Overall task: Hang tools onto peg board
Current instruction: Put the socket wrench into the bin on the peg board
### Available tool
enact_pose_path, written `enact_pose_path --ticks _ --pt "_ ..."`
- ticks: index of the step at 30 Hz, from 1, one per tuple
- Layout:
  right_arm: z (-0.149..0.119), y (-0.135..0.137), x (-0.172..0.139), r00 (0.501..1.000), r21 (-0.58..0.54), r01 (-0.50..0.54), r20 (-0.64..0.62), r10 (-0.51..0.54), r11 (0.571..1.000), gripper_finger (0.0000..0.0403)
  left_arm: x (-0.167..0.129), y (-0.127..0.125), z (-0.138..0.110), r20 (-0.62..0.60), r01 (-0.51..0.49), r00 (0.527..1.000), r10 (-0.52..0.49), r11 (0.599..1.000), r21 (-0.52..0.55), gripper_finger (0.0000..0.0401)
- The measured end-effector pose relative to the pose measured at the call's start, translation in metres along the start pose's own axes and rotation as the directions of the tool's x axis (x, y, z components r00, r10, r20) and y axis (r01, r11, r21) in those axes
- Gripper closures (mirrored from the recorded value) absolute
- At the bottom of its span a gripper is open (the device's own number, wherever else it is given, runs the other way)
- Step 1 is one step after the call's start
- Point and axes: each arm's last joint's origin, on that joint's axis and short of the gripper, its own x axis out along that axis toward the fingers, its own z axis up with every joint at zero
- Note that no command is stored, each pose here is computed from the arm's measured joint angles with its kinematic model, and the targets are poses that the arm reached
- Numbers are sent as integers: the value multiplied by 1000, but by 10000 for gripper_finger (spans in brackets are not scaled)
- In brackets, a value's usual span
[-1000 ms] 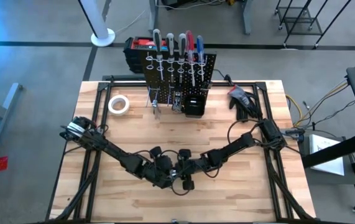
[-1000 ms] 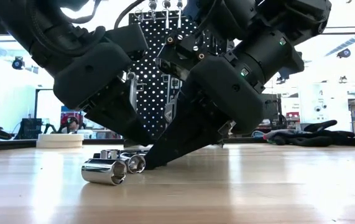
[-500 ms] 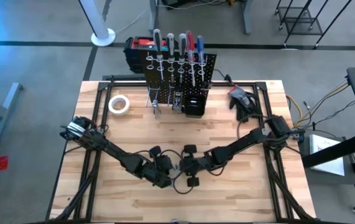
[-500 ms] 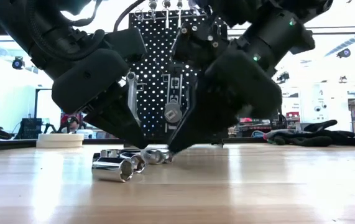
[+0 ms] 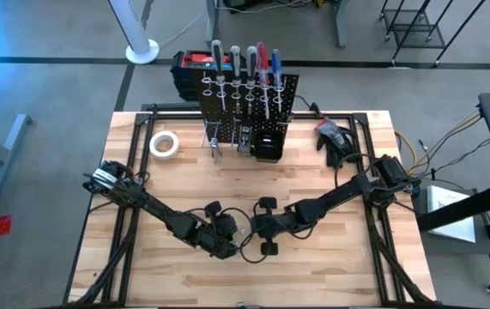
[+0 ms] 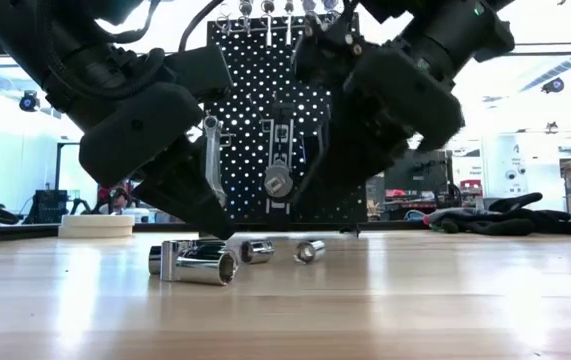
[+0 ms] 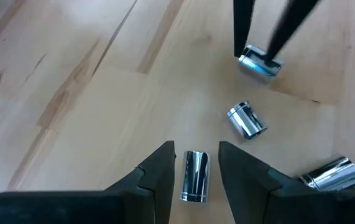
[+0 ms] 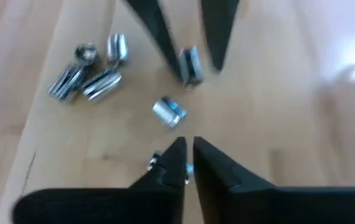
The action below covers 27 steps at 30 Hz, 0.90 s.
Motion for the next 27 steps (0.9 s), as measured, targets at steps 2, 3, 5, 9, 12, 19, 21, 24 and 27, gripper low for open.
enact_pose_path --ticks 2,3,5,9,12,19,21,24,27 --pt "-5 3 1 1000 42 5 -19 -4 999 314 0 0 0 -3 -2 1000 2 1000 -6 287" --pt "-7 5 1 1000 64 5 -29 -3 998 296 0 0 0 -3 -2 1000 2 1000 -8 287" --pt "-11 10 0 999 107 11 -45 -6 994 258 0 0 0 -3 -2 1000 2 1000 -8 287" --pt "-22 22 -1 997 170 43 -64 -33 984 186 0 0 -1 -4 -5 1000 5 1000 -11 287" --pt "-29 30 -4 996 215 82 -50 -73 973 141 0 0 -1 -3 -7 1000 7 1000 -14 287" --pt "-36 47 -2 998 203 55 0 -56 978 99 0 0 -1 -1 -10 1000 10 1000 -13 287" --pt "-35 49 1 999 211 35 28 -42 977 102 0 0 -1 -1 -10 1000 10 1000 -14 287" --pt "-34 52 9 997 233 12 70 -29 972 111 0 0 -1 0 -9 1000 9 1000 -15 287" --pt "-34 52 14 997 281 23 67 -43 959 120 0 0 -1 1 -8 1000 8 1000 -18 287"
